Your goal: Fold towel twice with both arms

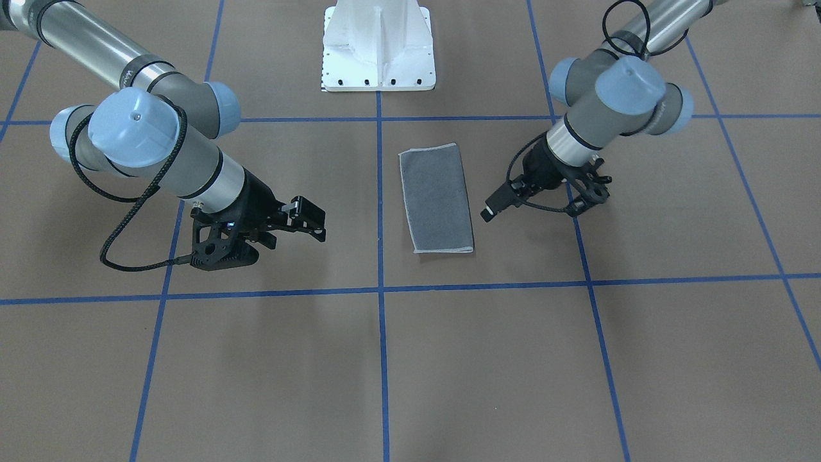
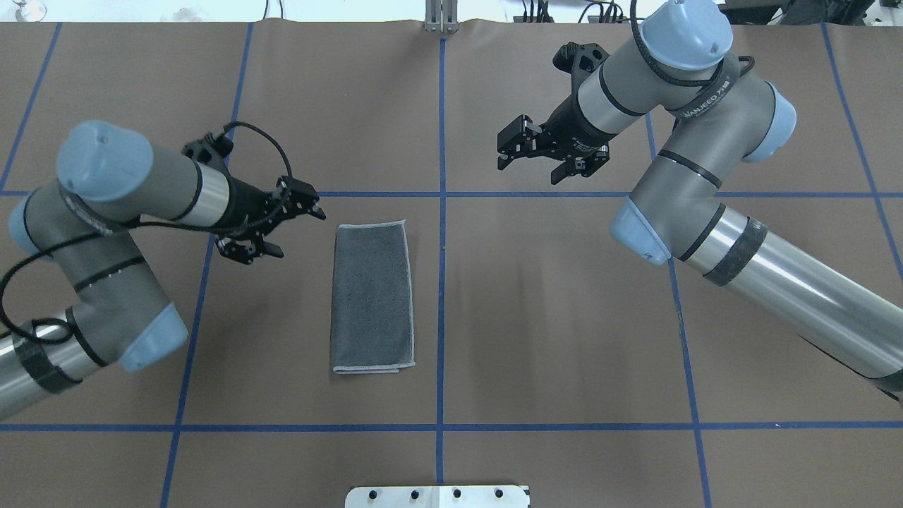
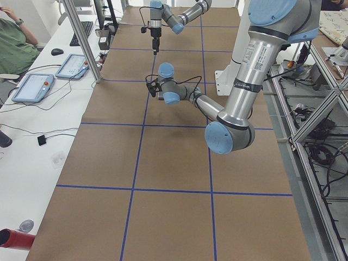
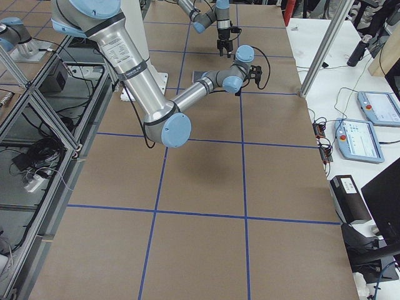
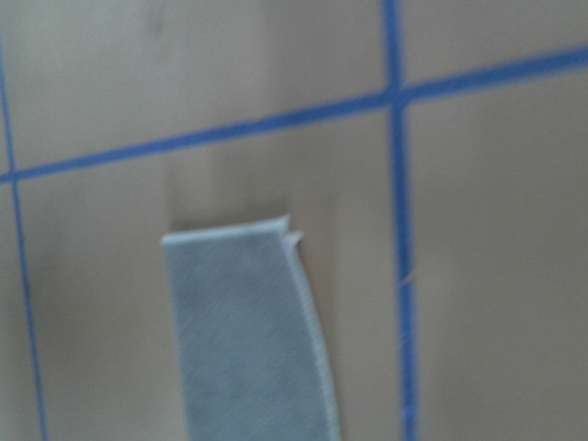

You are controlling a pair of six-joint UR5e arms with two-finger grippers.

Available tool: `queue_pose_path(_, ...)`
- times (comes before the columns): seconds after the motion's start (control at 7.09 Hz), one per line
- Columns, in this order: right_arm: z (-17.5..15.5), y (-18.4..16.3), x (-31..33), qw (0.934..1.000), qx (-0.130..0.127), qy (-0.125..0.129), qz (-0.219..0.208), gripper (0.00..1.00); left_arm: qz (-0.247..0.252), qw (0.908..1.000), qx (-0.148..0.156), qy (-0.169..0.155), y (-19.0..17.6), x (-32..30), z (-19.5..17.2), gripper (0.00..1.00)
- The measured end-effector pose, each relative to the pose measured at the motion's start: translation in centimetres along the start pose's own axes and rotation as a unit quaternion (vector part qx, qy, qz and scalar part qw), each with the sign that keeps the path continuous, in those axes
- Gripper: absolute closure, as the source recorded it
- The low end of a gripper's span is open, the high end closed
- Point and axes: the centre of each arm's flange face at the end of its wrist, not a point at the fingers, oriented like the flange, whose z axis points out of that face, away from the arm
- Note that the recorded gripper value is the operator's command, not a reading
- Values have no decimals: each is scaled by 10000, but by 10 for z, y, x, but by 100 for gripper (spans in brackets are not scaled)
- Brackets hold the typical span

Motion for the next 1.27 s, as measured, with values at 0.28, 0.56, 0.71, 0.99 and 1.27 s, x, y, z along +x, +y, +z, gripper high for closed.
queue_pose_path(0.28, -2, -3, 2, 10000, 26, 22, 14, 0, -52, 9996, -23, -266, 82, -9, 20, 0)
queue_pose_path(0.56, -2, -3, 2, 10000, 33, 24, 22, 0, -29, 9992, -40, -393, 132, -22, 42, 1)
queue_pose_path(0.71, -2, -3, 1, 10000, 37, 19, 34, 0, -12, 9990, -51, -451, 143, -28, 49, 5)
queue_pose_path(0.99, -3, -4, -2, 10000, 47, 5, 56, 0, 11, 9984, -74, -561, 154, -37, 58, 11)
queue_pose_path(1.27, -3, -4, -3, 10000, 48, 1, 69, 0, 18, 9981, -70, -608, 156, -40, 63, 29)
